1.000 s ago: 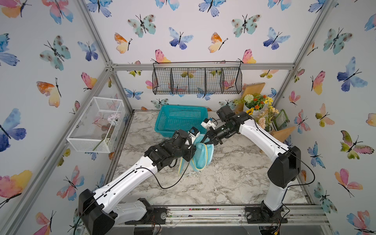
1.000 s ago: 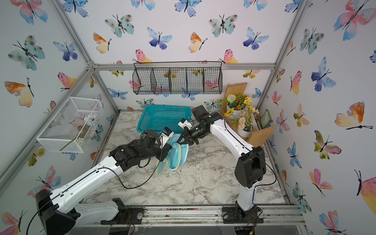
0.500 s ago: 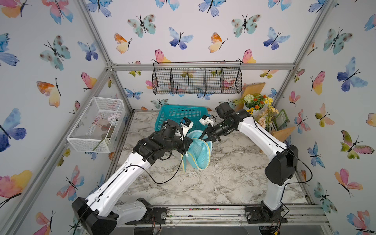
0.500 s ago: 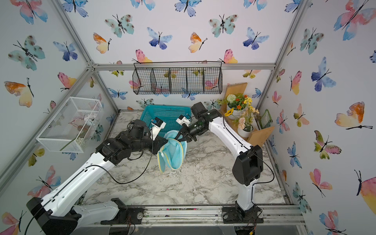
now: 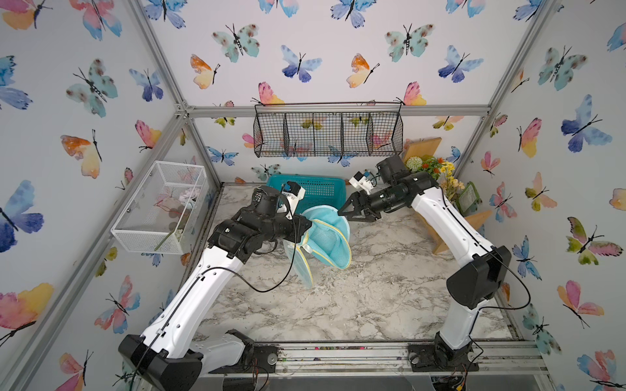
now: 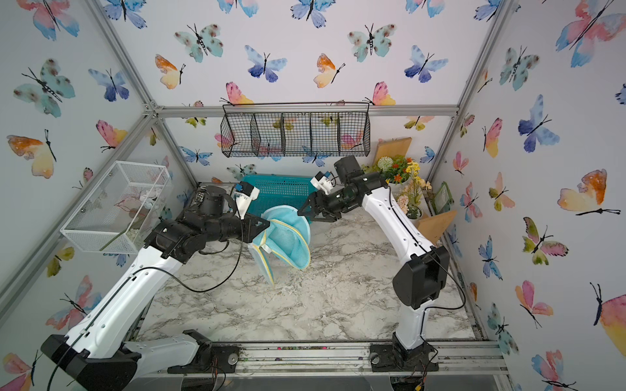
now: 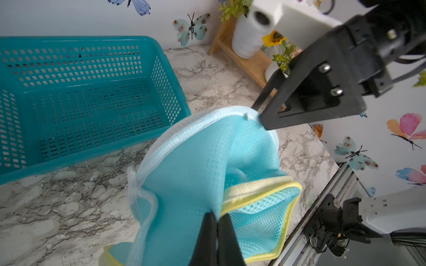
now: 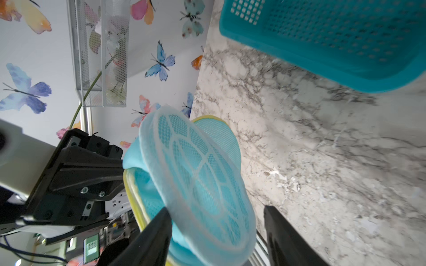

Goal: Turn the laundry bag inside out
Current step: Turn over the laundry bag.

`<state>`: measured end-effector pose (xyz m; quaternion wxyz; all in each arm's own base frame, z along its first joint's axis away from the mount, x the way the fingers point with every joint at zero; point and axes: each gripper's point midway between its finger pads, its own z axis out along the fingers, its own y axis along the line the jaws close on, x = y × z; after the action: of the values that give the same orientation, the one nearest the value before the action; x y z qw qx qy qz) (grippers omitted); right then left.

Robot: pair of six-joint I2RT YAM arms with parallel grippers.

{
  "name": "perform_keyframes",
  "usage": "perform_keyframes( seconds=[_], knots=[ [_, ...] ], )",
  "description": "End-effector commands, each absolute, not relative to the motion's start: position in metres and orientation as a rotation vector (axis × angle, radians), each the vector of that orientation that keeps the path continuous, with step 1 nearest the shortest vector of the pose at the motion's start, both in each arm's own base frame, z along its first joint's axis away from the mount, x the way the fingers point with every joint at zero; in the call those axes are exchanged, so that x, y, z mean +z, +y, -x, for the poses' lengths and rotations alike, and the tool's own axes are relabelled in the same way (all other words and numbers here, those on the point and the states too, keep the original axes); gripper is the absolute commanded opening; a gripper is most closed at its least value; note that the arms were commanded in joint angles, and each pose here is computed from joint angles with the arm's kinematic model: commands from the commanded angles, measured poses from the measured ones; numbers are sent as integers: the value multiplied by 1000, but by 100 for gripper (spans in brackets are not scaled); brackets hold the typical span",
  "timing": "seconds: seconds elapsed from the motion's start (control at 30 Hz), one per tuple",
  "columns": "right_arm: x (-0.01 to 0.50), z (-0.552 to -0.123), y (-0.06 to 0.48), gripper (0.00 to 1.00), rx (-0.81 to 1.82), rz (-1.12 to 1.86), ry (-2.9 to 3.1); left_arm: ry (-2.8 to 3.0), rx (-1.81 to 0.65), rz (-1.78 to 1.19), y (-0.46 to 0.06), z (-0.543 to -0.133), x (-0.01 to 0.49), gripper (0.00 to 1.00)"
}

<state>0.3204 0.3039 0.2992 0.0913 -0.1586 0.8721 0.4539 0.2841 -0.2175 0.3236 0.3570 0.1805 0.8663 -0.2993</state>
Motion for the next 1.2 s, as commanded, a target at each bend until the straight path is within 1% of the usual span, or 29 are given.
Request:
perform_keyframes(
  seconds=[0.0,0.03,0.1,0.17,0.27,0.33,0.43,0.57,0.63,0.73,0.9,0.93,0.97,1.03,1.17],
  knots=[
    [300,-317,289,72,1184,472,2536,2263,-872,-327,-227,-298,330,0],
    [299,-313,287,74,1170,483,2516,2270,-890,-291,-230,-303,330,0],
    [300,-308,287,80,1128,507,2450,2280,-923,-235,-234,-311,331,0],
    [301,-303,286,84,1073,538,2388,2299,-935,-182,-237,-319,330,0],
    [295,-297,285,93,918,593,2339,2339,-922,-105,-236,-329,328,0],
    [292,-303,278,93,841,568,2304,2351,-932,-73,-237,-331,330,0],
    [289,-321,265,98,700,504,2244,2368,-959,-41,-240,-332,333,0],
    [285,-343,262,98,592,481,2212,2377,-1028,-20,-246,-329,335,0],
    [286,-354,267,98,586,487,2169,2385,-1052,-14,-248,-327,335,0],
    [291,-364,288,98,658,536,2122,2396,-1071,-3,-250,-325,334,0],
    [294,-356,322,99,856,679,2064,2399,-1085,-4,-251,-324,335,0],
    [293,-354,326,98,884,701,2059,2396,-1090,-4,-252,-324,335,0],
    [293,-352,329,94,910,723,2052,2399,-1094,-2,-252,-324,334,0],
    [296,-346,335,79,977,759,2034,2400,-1092,3,-251,-325,333,0],
    [307,-334,338,34,1095,781,2016,2403,-1070,18,-242,-329,330,0]
  ],
)
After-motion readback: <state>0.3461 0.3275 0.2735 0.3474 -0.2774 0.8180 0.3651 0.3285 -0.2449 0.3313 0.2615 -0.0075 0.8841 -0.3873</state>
